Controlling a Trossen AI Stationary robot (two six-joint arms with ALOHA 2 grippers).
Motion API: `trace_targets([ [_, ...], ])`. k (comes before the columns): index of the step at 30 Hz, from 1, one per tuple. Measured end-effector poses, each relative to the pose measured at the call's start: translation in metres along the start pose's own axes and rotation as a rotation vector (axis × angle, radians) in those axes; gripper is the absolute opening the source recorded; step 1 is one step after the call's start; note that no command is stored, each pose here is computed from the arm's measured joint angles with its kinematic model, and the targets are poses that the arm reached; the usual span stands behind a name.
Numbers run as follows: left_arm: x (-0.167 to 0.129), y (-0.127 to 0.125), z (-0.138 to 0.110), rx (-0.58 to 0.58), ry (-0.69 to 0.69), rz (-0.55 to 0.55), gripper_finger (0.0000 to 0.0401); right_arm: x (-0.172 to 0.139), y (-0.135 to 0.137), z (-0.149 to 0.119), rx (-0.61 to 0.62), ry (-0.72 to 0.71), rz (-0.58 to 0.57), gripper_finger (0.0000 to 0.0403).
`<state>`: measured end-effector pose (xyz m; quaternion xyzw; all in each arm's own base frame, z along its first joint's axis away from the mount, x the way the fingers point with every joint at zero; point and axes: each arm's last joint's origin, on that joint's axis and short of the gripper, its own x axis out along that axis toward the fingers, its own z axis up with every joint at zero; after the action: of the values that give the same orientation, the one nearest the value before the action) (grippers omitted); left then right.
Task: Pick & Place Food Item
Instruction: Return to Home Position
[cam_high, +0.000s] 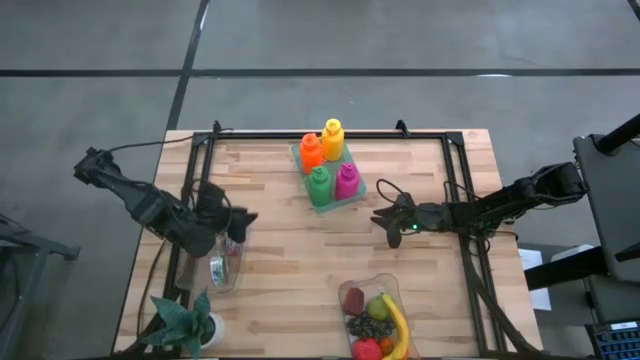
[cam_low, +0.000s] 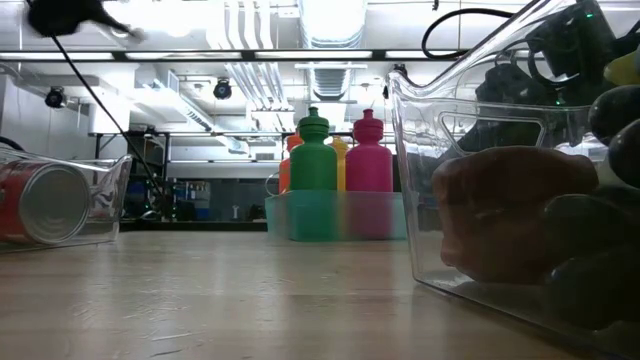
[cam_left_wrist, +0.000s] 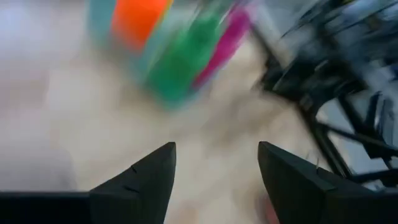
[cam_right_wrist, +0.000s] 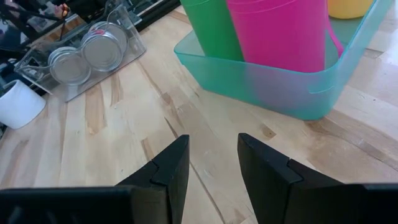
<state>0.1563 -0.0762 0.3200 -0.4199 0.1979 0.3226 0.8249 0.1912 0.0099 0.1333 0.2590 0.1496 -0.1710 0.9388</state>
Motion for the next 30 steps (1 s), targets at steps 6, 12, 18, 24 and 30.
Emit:
trace_targets([
  [6,0.009,-0.030,0.013,0.341,-0.282,-0.149,0.0231,0.000,0.000,0.000,0.000,0.000,0.000,0.0134],
  [12,0.036,-0.044,0.027,0.501,-0.308,-0.331,0.0231,0.000,0.000,0.000,0.000,0.001,0.000,0.0134],
  [18,0.071,-0.030,0.047,0.508,-0.220,-0.582,0.0231,0.000,0.000,0.000,0.000,0.000,0.000,0.0134],
  [24,0.091,-0.011,0.050,0.611,-0.306,-0.732,0.0229,0.000,0.000,0.000,0.000,0.000,0.000,0.0134],
  [30,0.102,0.009,0.034,0.690,-0.388,-0.765,0.0196,0.000,0.000,0.000,0.000,0.000,0.000,0.0134],
])
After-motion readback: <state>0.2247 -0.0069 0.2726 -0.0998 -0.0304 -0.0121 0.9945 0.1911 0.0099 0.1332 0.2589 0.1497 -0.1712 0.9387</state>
